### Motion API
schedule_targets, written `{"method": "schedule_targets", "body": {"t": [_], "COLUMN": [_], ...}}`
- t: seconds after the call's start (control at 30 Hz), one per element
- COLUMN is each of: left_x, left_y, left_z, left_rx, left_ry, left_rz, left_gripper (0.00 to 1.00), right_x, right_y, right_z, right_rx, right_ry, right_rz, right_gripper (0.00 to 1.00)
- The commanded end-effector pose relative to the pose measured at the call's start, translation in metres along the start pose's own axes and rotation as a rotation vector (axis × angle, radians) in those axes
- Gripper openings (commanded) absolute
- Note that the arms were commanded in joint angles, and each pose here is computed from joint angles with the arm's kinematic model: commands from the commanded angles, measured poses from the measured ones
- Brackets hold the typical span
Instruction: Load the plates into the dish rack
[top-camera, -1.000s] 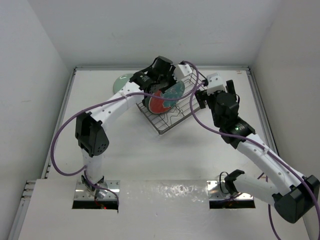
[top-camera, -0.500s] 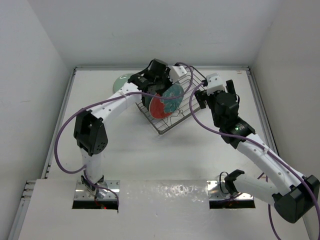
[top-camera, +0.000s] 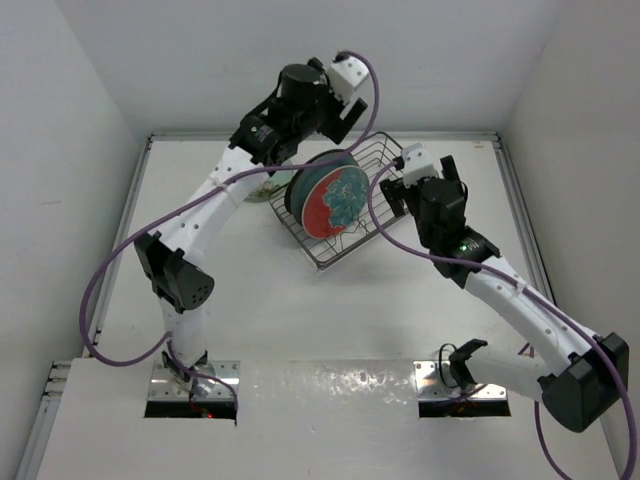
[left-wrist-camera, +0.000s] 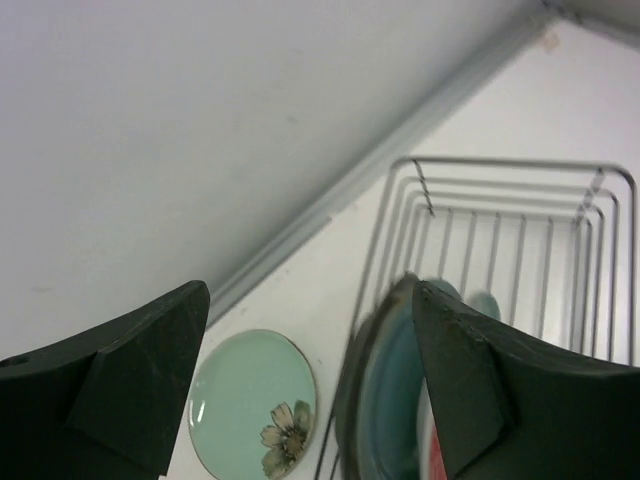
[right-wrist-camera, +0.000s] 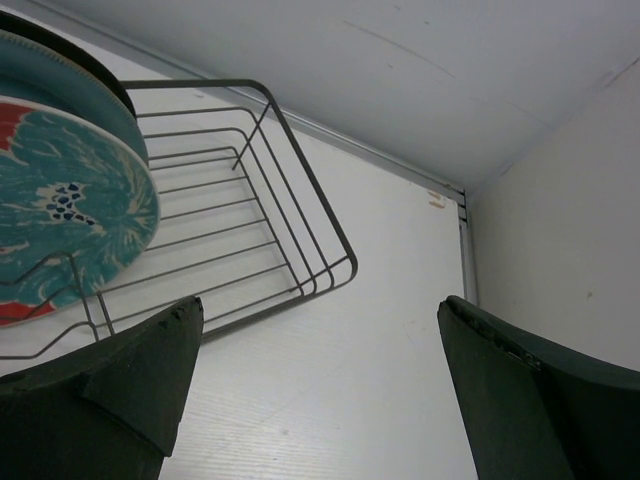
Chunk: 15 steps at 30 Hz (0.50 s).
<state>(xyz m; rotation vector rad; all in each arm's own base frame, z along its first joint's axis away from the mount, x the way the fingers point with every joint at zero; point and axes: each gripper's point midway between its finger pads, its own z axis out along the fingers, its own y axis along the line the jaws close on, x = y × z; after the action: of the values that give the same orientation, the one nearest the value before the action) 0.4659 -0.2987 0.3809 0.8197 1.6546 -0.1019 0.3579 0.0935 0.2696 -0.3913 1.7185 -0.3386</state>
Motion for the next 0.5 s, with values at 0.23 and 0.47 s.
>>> {"method": "schedule_targets", "body": {"t": [0.23, 0.47], "left_x": [0.139, 0.319], "left_y": [0.209, 0.190], "left_z": [-0.017, -0.004], "left_rx": [-0.323, -0.220], "left_ry": [0.196, 0.503], "left_rz": [-0.600, -0.904], "left_gripper": [0.84, 0.91], "right_x": [-0.037, -0.046], "right_y": [0.015, 0.028], "right_z": [0.011, 0.018], "right_rx": [-0.083, -0.141], "right_ry": [-0.063, -0.064], "right_rz": [0.069, 0.094], "right_gripper": [0.98, 0.98]}}
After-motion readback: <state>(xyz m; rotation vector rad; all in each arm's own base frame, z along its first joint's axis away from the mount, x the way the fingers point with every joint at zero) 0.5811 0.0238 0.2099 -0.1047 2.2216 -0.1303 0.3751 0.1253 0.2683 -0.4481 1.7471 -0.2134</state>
